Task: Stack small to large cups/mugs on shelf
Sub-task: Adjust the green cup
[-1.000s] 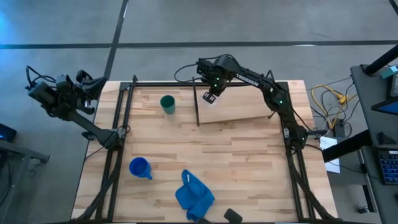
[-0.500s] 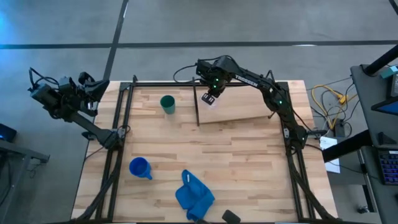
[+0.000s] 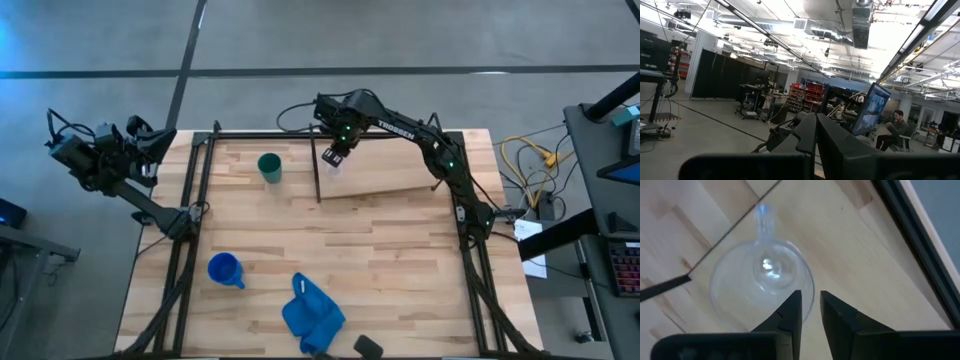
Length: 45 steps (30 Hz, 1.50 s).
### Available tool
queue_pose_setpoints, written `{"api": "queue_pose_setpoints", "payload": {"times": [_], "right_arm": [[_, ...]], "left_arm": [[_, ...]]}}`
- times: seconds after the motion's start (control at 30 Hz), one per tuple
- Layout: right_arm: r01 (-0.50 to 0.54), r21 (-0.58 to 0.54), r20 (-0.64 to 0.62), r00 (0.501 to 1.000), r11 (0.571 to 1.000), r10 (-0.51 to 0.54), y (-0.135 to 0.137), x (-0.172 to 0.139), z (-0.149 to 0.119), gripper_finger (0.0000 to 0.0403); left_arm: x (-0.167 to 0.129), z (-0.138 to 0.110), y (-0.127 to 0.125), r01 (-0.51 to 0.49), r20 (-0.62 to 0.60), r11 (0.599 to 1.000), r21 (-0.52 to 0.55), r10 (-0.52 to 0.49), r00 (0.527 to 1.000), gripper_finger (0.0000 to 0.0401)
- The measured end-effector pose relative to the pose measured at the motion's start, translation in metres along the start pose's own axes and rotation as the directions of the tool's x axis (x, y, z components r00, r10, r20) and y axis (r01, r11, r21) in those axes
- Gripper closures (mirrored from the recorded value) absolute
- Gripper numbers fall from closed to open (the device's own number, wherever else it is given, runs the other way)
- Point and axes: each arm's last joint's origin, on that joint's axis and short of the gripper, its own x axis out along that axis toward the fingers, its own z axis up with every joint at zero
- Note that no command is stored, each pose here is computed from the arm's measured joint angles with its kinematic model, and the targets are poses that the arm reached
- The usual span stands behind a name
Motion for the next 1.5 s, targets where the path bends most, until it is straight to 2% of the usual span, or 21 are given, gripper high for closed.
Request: {"api": "queue_pose_setpoints", "payload": {"times": [0.33, 0.47, 0.57, 0.77, 0.87, 1.03, 1.23, 1.33, 1.4, 1.5], "right_arm": [[-0.008, 0.017, 0.047, 0.999, 1.000, 0.007, 0.004, 0.000, 0.004, 0.0348], [-0.014, 0.008, 0.064, 0.998, 1.000, 0.013, 0.008, -0.009, 0.001, 0.0351], [-0.022, 0.008, 0.096, 0.995, 1.000, 0.021, 0.008, -0.026, -0.003, 0.0351], [-0.087, 0.050, 0.210, 0.975, 0.995, 0.075, 0.017, -0.076, -0.019, 0.0351], [-0.153, 0.006, 0.249, 0.957, 0.988, 0.147, 0.028, -0.100, -0.032, 0.0351], [-0.184, -0.062, 0.307, 0.932, 0.981, 0.194, 0.047, -0.133, -0.053, 0.0351], [-0.206, -0.119, 0.361, 0.902, 0.971, 0.236, 0.060, -0.161, -0.075, 0.0351], [-0.228, -0.087, 0.385, 0.890, 0.970, 0.244, 0.062, -0.172, -0.083, 0.0351], [-0.247, -0.063, 0.397, 0.883, 0.967, 0.252, 0.063, -0.178, -0.088, 0.0351], [-0.257, -0.056, 0.406, 0.877, 0.965, 0.258, 0.065, -0.183, -0.093, 0.0351]], "left_arm": [[0.000, 0.000, 0.000, 0.000, 0.000, 1.000, 0.000, 0.000, 1.000, 0.0401], [0.000, 0.000, 0.000, -0.003, -0.001, 1.000, 0.001, 0.003, 1.000, 0.0401], [0.001, -0.001, 0.000, -0.033, -0.009, 0.999, 0.006, 0.033, 0.999, 0.0401], [0.010, -0.016, -0.010, -0.225, -0.098, 0.964, 0.139, 0.240, 0.966, 0.0401], [0.018, -0.025, -0.021, -0.226, -0.129, 0.951, 0.213, 0.256, 0.958, 0.0401], [0.034, -0.040, -0.045, -0.197, -0.175, 0.931, 0.309, 0.259, 0.950, 0.0401], [0.047, -0.048, -0.064, -0.196, -0.226, 0.942, 0.272, 0.261, 0.939, 0.0401], [0.048, -0.046, -0.066, -0.099, -0.309, 0.977, 0.191, 0.155, 0.938, 0.0401], [0.046, -0.045, -0.066, -0.058, -0.391, 0.992, 0.113, 0.098, 0.915, 0.0401], [0.041, -0.046, -0.061, -0.051, -0.531, 0.995, 0.086, 0.089, 0.843, 0.0401]]}}
